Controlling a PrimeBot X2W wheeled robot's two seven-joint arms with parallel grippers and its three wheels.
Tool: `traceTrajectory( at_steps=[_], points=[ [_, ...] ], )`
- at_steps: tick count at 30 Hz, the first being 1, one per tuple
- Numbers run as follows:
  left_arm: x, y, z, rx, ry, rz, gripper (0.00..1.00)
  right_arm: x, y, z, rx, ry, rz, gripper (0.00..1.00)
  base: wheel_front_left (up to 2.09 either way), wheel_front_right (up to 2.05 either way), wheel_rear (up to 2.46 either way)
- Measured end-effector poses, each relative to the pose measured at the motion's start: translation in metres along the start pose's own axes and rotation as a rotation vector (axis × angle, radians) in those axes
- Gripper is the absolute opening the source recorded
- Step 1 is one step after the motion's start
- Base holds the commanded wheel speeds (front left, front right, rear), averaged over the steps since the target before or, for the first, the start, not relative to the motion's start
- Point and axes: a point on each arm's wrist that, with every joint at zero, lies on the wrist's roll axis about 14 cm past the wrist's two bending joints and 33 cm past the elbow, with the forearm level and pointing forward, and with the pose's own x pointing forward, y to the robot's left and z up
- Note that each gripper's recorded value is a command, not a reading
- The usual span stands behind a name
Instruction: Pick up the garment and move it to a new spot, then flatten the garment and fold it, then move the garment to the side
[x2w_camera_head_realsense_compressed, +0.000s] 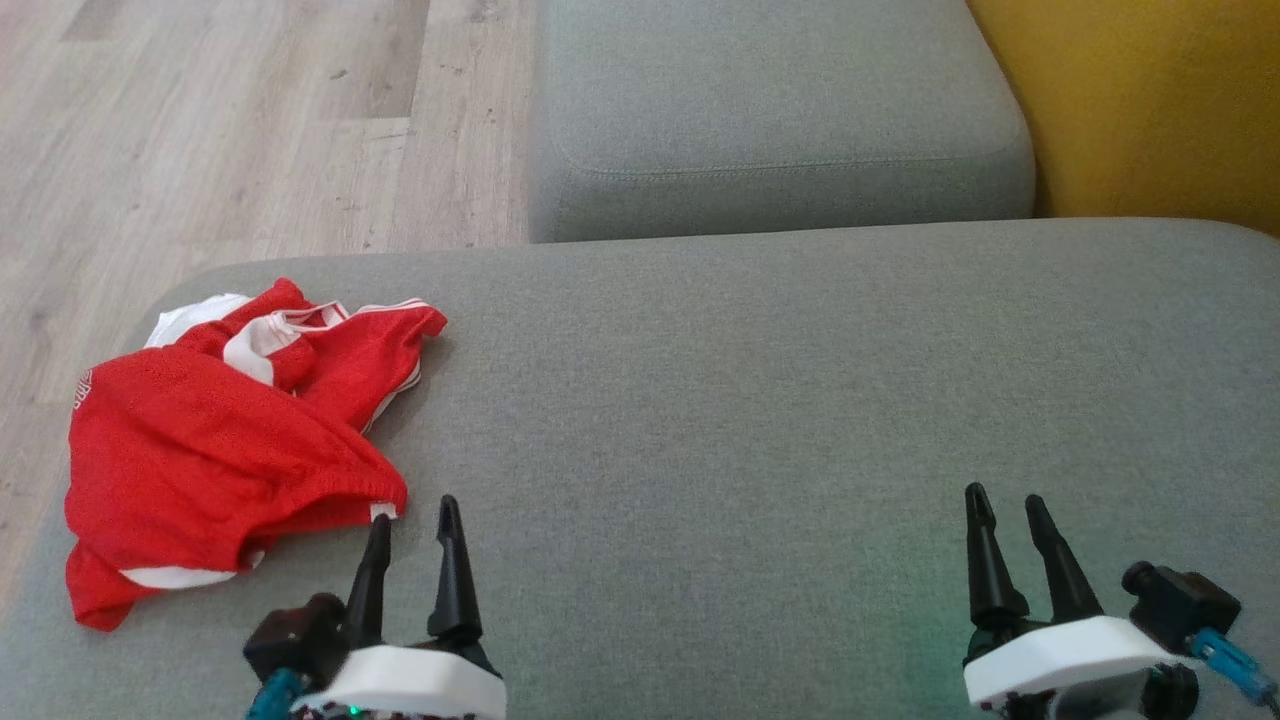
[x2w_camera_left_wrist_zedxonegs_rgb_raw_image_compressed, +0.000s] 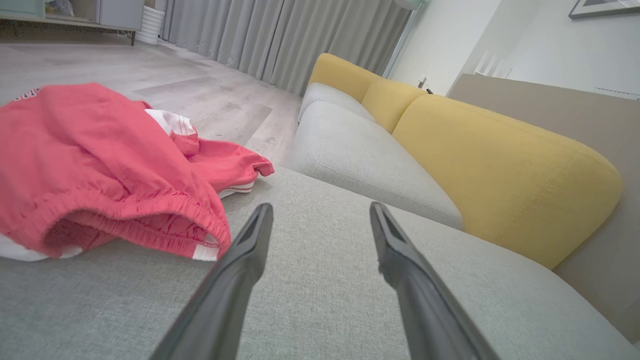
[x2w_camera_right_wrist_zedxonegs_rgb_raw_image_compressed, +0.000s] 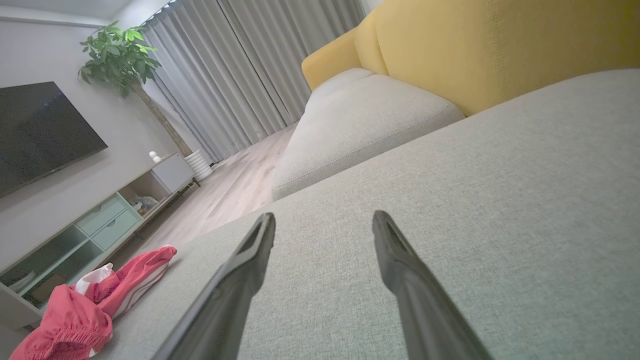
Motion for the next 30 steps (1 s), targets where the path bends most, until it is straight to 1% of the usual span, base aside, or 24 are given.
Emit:
traceTrajectory(
  at_steps=[8,19,23,30],
  points=[
    [-0.002,-0.011,0.004,0.099,-0.033,-0.030,1.00,-0.005,0.005,-0.005,-0.097,0.009,0.026,1.00,0.00,0.00,0.00],
    [-0.005,-0.028,0.010,0.241,-0.092,-0.079,1.00,-0.006,0.017,-0.001,-0.252,-0.023,0.079,1.00,0.00,0.00,0.00],
    [-0.006,-0.028,0.010,0.287,-0.104,-0.069,1.00,-0.006,0.023,-0.002,-0.304,-0.027,0.105,1.00,0.00,0.00,0.00],
    [-0.008,-0.027,0.013,0.329,-0.131,-0.051,1.00,-0.006,0.029,-0.002,-0.389,-0.036,0.135,1.00,0.00,0.00,0.00]
  ],
)
